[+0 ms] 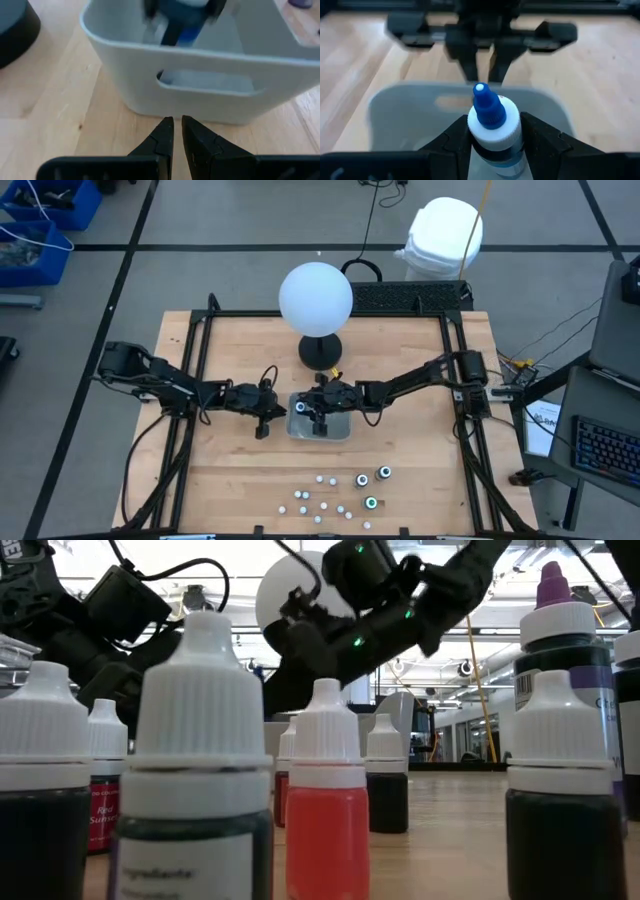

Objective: Pick & Place food coloring
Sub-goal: Put the large blue food coloring bottle into the gray bin

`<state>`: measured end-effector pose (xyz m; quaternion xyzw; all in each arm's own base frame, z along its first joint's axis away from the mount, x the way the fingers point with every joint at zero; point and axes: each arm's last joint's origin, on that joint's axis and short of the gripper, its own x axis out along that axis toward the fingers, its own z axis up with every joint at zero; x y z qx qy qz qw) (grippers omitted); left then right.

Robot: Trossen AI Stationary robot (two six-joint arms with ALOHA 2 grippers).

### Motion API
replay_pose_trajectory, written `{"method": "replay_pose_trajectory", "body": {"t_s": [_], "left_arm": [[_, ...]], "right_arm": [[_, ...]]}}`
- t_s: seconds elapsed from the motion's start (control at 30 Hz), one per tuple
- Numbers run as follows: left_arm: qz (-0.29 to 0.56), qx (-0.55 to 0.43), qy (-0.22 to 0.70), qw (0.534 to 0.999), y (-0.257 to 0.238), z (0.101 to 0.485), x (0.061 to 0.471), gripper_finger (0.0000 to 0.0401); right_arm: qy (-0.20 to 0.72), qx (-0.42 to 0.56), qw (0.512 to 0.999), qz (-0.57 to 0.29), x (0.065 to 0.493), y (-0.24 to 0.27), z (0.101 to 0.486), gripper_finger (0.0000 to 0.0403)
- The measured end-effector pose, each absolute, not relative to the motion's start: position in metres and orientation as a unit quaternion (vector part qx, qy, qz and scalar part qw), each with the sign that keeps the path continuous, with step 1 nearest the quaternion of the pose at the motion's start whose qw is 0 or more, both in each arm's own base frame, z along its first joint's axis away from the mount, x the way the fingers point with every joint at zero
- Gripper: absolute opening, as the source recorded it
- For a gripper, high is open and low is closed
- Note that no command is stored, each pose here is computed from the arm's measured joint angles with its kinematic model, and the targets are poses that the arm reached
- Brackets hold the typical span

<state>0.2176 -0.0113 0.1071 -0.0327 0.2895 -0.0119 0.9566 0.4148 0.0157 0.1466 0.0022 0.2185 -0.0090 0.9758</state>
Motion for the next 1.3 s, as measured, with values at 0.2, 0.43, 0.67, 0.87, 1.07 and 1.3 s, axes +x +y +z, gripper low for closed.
{"method": "replay_pose_trajectory", "body": {"t_s": [0.2,0.43,0.67,0.87,1.07,1.3], "left_arm": [[-0.014,-0.032,0.281,0.959,-0.011,0.108,0.218,0.0042],[-0.014,-0.032,0.280,0.959,-0.011,0.109,0.219,0.0042],[-0.015,-0.033,0.265,0.963,-0.012,0.111,0.220,0.0042],[-0.015,-0.032,0.265,0.964,-0.012,0.111,0.220,0.0042],[-0.020,-0.011,0.265,0.964,-0.011,0.111,0.220,0.0042],[-0.021,-0.006,0.265,0.964,-0.011,0.111,0.220,0.0042]], "right_arm": [[0.217,0.023,0.976,-0.022,0.419,0.008,0.137,0.0135],[0.221,0.021,0.975,-0.022,0.419,0.007,0.135,0.0152],[0.225,0.030,0.973,-0.027,0.419,0.006,0.133,0.0192],[0.236,0.025,0.971,-0.019,0.417,0.011,0.129,0.0207],[0.234,-0.037,0.971,-0.035,0.416,0.028,0.130,0.0209],[0.230,-0.114,0.964,-0.062,0.413,0.055,0.132,0.0210]]}}
